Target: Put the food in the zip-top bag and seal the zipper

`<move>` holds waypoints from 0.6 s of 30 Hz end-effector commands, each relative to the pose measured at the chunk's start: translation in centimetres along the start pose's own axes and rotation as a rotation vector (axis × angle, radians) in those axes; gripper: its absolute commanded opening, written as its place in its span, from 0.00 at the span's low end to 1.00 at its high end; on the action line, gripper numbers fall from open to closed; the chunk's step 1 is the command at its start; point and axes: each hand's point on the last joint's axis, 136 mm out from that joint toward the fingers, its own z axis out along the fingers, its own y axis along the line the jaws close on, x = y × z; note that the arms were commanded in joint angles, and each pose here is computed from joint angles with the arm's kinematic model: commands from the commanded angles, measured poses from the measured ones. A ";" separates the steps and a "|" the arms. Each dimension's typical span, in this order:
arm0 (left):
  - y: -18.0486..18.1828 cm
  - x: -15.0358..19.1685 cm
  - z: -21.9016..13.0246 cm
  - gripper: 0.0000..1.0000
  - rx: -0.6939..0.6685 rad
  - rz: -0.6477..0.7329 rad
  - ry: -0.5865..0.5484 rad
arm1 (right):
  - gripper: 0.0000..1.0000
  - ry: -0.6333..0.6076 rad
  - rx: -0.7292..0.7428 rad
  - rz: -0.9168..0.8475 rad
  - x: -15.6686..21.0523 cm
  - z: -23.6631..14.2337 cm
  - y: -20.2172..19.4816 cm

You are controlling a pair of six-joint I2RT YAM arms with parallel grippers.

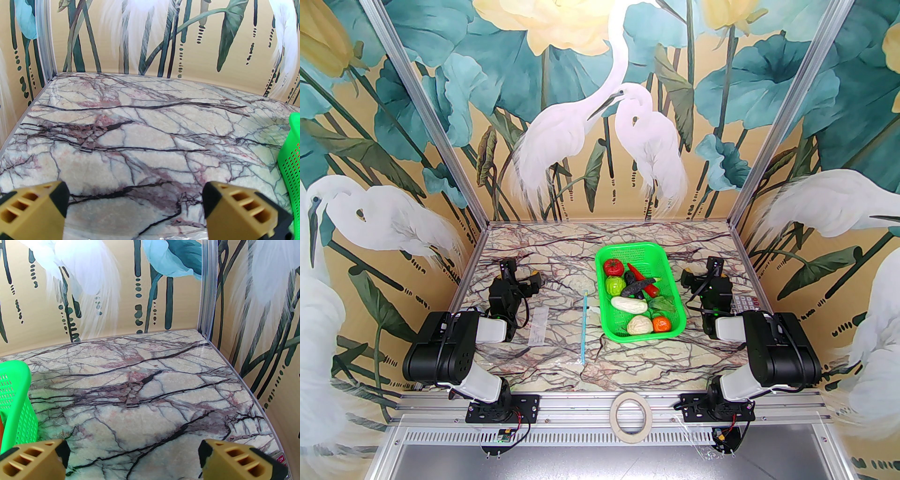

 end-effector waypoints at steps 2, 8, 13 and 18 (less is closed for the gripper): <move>-0.4 -0.7 0.1 1.00 0.022 0.008 -0.011 | 0.99 0.006 -0.005 -0.010 0.0 0.2 0.2; -0.4 -0.7 0.1 1.00 0.022 0.008 -0.011 | 0.99 0.006 -0.005 -0.010 -0.1 0.2 0.2; -0.4 -0.7 0.1 1.00 0.022 0.007 -0.010 | 0.99 0.005 -0.005 -0.010 -0.1 0.2 0.2; -0.5 -0.8 0.1 1.00 0.024 0.008 -0.011 | 0.99 0.006 -0.005 -0.011 0.0 0.2 0.2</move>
